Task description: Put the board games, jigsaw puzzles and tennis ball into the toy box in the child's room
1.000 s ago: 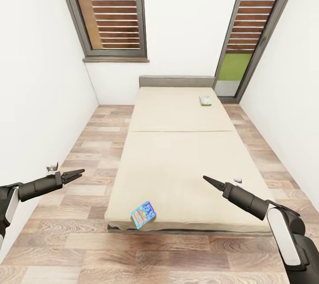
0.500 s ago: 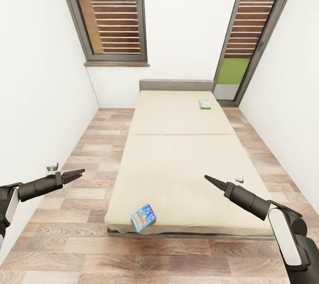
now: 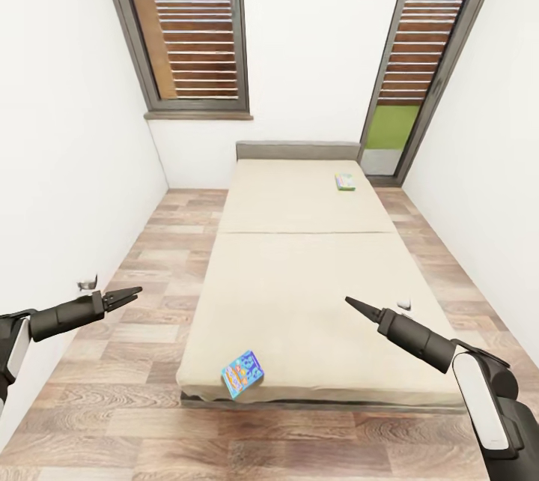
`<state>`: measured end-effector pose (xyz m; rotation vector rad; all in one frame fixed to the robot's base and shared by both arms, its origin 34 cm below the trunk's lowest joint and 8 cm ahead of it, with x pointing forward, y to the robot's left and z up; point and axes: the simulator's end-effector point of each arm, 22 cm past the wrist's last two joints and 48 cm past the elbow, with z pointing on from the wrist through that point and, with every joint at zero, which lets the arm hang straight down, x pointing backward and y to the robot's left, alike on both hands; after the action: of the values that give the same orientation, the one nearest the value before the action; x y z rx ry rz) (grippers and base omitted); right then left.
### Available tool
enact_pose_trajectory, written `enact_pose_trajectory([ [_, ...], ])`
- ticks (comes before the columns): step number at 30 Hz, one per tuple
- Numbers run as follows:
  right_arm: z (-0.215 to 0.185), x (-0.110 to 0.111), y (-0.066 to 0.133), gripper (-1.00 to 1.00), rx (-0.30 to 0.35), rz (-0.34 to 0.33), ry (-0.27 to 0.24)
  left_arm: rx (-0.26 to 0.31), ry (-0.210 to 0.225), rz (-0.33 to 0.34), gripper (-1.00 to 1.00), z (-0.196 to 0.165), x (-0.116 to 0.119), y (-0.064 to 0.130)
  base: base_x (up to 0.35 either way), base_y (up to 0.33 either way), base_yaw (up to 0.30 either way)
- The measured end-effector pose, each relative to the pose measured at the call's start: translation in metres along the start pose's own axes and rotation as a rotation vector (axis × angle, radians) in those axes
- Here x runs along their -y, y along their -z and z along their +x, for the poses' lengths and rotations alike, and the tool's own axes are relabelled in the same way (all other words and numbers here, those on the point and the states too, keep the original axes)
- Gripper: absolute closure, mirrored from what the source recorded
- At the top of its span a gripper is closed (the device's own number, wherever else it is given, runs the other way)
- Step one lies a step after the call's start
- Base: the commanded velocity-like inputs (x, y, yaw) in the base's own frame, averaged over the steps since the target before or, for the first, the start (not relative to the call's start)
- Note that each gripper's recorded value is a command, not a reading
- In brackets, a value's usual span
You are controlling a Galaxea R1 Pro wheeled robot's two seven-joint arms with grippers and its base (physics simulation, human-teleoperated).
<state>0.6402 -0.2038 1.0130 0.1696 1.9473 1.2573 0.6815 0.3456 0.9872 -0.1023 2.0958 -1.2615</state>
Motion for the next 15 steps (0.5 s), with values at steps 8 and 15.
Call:
enact_pose_trajectory([
  [8, -0.004, -0.005, 0.002, -1.0, 0.007, -0.005, 0.01, 0.007, -0.009, 0.004, -1.0, -0.003, 0.006, 0.001, 0.0, 0.0, 0.0],
  [15, -0.007, -0.008, 0.004, -1.0, 0.012, -0.007, 0.016, 0.013, -0.017, 0.008, -1.0, -0.007, 0.011, 0.003, 0.0, 0.0, 0.0],
])
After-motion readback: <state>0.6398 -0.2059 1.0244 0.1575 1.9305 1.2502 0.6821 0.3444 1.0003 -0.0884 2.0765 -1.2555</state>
